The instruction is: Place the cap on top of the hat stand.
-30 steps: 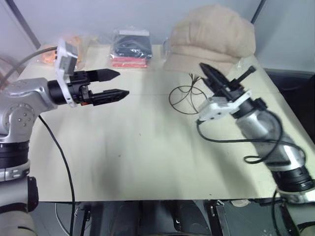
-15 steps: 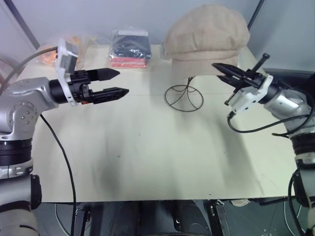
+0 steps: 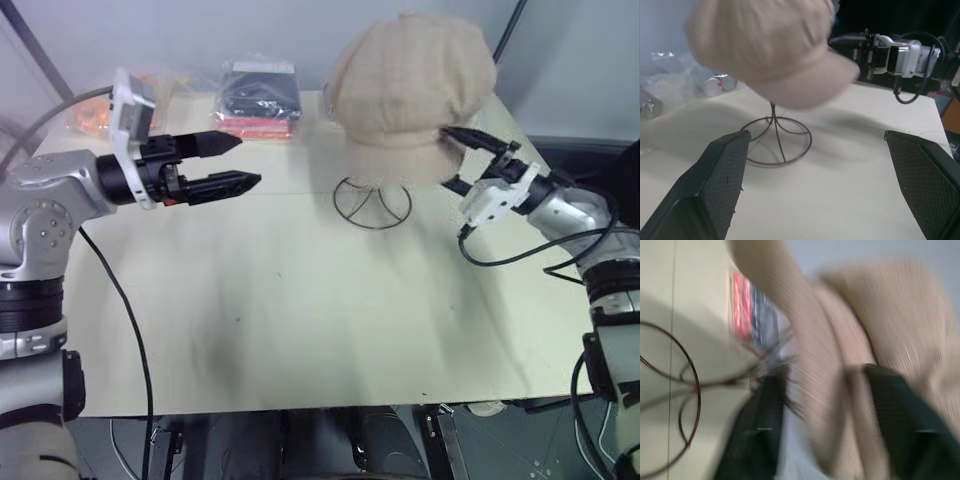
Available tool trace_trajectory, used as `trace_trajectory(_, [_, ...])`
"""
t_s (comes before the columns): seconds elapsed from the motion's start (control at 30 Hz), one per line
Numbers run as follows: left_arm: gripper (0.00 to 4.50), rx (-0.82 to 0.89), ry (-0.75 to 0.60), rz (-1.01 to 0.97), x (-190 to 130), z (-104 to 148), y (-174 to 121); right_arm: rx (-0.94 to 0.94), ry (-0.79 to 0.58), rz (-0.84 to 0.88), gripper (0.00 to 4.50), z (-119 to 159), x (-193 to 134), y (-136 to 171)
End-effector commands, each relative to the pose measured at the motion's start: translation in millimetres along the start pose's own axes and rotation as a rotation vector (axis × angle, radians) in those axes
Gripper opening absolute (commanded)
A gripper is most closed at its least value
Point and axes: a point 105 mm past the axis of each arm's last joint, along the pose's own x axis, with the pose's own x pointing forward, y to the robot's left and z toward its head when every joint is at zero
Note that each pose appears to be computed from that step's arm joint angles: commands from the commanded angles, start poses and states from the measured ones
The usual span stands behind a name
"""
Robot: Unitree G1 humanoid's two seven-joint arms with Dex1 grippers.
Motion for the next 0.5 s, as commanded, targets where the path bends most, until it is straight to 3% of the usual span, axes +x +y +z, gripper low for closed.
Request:
trace_trajectory(0.03, [4.50,0.059,-0.033,0.004,-3.9,17.0,-0.6,-0.086,0.064,-0.052,4.04,-3.1,-12.5,-19.1])
trace_trajectory(0.27, [4.50,0.051,-0.040,-0.021,3.1,17.6,3.5,-0.173,0.117,-0.082,4.04,34.9,-22.7,-6.5])
trace_trajectory(0.5, [4.50,0.052,-0.050,-0.055,13.5,20.7,5.7,-0.198,0.224,-0.136,4.04,62.7,-2.3,4.9])
